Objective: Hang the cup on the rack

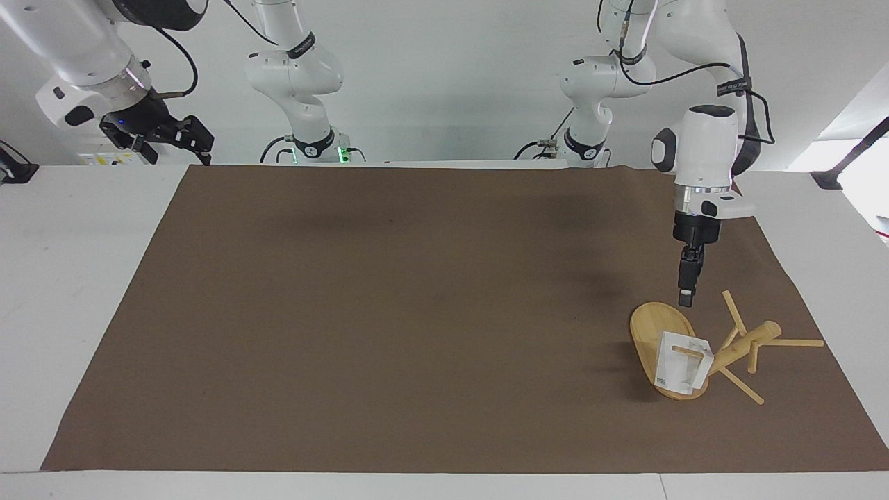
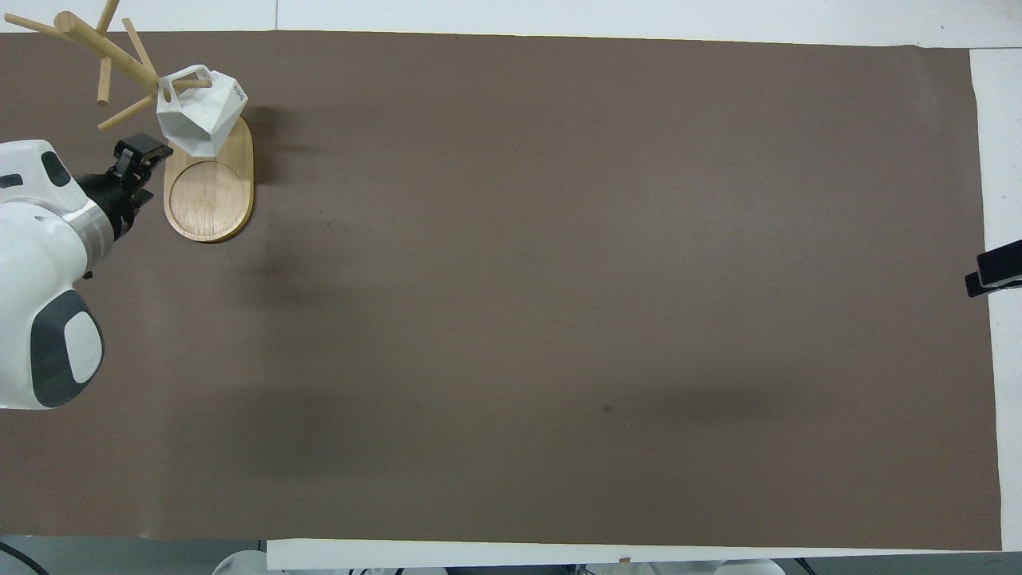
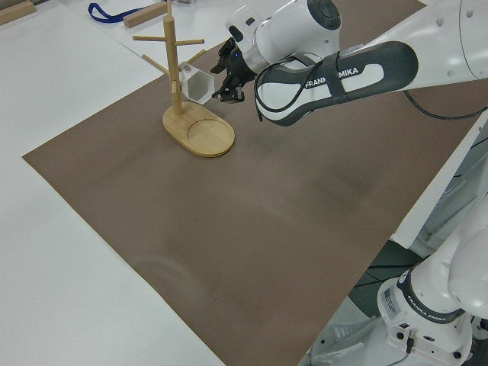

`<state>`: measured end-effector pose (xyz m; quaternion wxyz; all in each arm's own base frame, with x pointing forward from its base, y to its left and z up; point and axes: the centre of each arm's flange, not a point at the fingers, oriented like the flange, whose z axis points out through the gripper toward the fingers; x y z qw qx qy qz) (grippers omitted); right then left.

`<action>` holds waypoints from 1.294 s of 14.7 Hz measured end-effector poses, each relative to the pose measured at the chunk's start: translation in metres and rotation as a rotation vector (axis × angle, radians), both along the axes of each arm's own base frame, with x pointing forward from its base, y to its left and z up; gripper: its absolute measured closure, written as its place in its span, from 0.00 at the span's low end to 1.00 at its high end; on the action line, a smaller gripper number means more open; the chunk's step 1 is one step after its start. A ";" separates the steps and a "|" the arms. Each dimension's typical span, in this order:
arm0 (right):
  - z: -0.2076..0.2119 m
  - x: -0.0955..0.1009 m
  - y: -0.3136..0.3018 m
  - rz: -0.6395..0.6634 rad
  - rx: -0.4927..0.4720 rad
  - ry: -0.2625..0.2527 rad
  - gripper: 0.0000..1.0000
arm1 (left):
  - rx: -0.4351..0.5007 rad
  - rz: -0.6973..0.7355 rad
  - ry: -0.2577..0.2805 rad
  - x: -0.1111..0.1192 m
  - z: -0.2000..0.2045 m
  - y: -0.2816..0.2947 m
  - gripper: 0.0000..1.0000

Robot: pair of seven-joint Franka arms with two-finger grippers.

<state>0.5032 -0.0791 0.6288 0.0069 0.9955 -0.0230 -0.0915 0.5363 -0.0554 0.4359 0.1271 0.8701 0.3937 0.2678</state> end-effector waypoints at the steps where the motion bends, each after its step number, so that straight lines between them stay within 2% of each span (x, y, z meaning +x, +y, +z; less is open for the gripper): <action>1: 0.000 0.000 0.000 0.000 0.000 0.000 0.00 | 0.021 -0.007 0.043 -0.006 0.006 0.001 0.14; 4: 0.000 0.000 0.000 0.000 0.000 0.000 0.00 | 0.082 -0.066 0.127 -0.021 0.026 -0.004 0.10; 6: 0.000 0.000 0.000 0.000 0.000 0.000 0.00 | 0.139 -0.146 0.195 -0.024 0.038 -0.011 0.00; 10: 0.000 0.000 0.000 0.000 0.000 0.000 0.00 | 0.251 -0.329 0.384 -0.012 0.092 -0.010 0.00; 14: 0.000 0.000 0.000 0.000 0.000 0.000 0.00 | 0.304 -0.566 0.548 0.008 0.138 -0.008 0.00; 17: 0.000 0.000 0.000 0.000 0.000 0.000 0.00 | 0.310 -0.726 0.620 0.018 0.155 -0.008 0.00; 19: 0.000 0.000 0.000 0.000 0.000 0.000 0.00 | 0.280 -0.846 0.619 0.022 0.161 -0.009 0.00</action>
